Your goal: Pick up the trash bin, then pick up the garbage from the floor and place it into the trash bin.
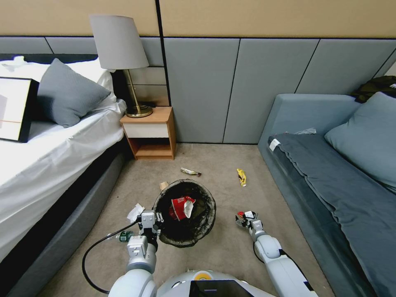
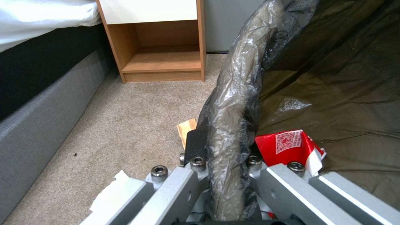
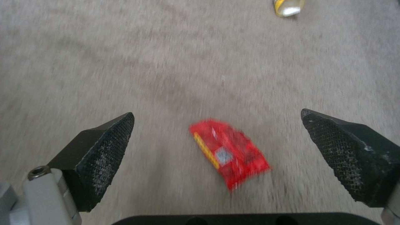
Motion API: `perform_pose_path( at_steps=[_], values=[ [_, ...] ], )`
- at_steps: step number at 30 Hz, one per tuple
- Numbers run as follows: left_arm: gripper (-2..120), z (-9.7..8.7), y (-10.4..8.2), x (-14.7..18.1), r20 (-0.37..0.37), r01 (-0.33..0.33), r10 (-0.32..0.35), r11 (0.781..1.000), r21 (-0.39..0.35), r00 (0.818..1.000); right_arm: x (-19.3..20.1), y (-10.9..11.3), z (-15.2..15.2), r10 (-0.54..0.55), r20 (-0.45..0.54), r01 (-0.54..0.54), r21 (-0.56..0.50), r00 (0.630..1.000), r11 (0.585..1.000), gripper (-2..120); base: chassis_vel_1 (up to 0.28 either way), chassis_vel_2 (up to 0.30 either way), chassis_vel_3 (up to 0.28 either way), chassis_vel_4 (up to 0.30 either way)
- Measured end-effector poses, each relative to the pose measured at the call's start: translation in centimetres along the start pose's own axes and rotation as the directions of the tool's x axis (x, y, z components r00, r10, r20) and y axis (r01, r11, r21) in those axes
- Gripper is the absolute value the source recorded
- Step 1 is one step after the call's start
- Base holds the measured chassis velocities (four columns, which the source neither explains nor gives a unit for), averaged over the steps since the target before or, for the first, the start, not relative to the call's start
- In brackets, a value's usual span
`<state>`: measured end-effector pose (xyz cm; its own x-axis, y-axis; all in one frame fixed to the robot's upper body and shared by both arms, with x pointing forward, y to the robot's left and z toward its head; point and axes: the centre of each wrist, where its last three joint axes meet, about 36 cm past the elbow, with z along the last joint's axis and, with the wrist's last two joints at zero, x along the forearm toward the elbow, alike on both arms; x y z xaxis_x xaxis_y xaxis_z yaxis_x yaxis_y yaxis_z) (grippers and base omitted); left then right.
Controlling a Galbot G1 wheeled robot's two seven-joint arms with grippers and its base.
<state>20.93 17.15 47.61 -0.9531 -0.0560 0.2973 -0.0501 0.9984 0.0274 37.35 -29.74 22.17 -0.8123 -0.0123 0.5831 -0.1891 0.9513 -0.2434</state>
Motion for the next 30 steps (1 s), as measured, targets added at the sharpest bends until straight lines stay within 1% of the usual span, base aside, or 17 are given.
perform_pose_path(
  at_steps=[6, 11, 15, 27, 30],
  values=[
    [0, 0.0, 0.0, 0.1, -0.006, 0.004, -0.004, 1.0, 0.004, 1.0, -1.8, -0.6, 0.7, 0.002, -0.016, -0.002, 0.022, 1.0, 1.0, 100, 0.0, 0.0, 0.0, 0.0],
    [0, 0.1, 0.0, 0.1, -0.007, 0.005, -0.005, 1.0, 0.005, 1.0, -2.2, -0.7, 1.2, 0.002, -0.03, -0.001, 0.036, 1.0, 0.999, 100, 0.0, 0.0, 0.0, 0.0],
    [0, 0.0, 0.0, 0.2, -0.009, 0.008, -0.008, 1.0, 0.005, 1.0, -3.1, -0.9, 2.6, 0.002, -0.057, 0.002, 0.065, 0.998, 0.998, 100, 0.0, 0.0, 0.0, 0.0],
    [0, 0.0, 0.1, 0.3, -0.011, 0.011, -0.011, 1.0, 0.004, 1.0, -3.8, -1.4, 4.3, 0.007, -0.074, -0.003, 0.06, 0.997, 0.998, 100, 0.0, 0.0, 0.0, 0.0],
    [0, 0.0, 0.1, 0.3, -0.011, 0.013, -0.013, 1.0, 0.002, 1.0, -4.1, -1.5, 4.4, 0.007, -0.075, -0.002, 0.059, 0.997, 0.998, 98, 0.0, 0.0, 0.0, 0.0]
  ],
)
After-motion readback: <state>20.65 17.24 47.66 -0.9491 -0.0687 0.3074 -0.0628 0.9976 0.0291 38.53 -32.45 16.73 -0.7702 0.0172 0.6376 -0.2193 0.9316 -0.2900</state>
